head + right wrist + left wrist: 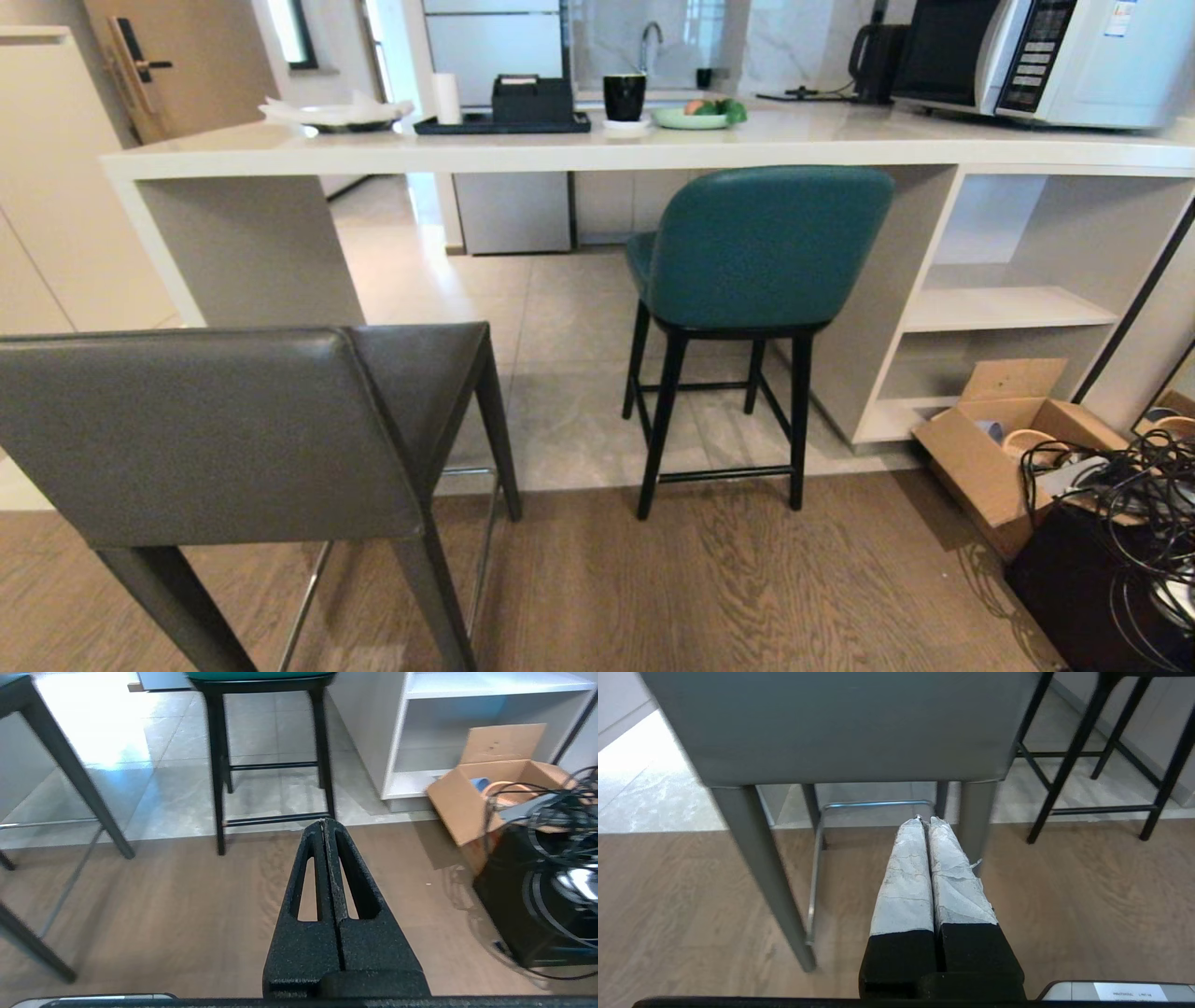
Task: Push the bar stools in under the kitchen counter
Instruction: Pull the blue chair out from under the dining table
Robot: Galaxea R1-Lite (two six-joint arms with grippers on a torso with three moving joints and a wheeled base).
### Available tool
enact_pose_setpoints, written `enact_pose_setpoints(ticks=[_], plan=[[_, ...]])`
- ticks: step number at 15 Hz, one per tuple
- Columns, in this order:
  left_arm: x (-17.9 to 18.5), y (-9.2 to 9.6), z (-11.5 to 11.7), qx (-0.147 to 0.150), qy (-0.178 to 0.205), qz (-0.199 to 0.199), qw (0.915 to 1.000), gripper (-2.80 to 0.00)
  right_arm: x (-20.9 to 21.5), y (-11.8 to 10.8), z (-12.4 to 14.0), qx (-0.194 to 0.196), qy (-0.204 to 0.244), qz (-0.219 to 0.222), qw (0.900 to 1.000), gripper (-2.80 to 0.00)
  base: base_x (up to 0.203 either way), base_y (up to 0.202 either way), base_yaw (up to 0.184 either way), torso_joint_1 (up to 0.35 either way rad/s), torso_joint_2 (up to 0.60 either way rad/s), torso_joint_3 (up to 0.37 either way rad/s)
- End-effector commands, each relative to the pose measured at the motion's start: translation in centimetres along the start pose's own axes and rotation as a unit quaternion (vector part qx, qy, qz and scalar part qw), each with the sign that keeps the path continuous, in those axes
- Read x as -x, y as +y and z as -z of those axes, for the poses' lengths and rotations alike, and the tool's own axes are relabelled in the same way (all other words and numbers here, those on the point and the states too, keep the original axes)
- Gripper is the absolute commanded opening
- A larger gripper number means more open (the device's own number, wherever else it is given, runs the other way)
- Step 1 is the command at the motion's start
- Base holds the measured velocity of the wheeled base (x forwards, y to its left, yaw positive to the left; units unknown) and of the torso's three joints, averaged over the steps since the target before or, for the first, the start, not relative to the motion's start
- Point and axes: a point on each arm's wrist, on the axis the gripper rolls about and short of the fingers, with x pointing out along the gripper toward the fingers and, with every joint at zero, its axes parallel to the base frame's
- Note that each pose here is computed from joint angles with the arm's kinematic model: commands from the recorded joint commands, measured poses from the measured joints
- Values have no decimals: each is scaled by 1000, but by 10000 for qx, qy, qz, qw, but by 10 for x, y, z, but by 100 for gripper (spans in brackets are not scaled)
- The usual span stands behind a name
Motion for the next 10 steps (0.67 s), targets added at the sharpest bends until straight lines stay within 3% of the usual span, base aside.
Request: enact_pose_setpoints(ticks=[1,10], plan=[[0,0,0,-1,10,2,10000,-280,0,0,0,2,14,-4,10000,-280,0,-197,3,11,-6,2],[0,0,0,-1,9,-6,10000,-280,0,0,0,2,14,-4,10000,-280,0,-188,2,2,2,2]])
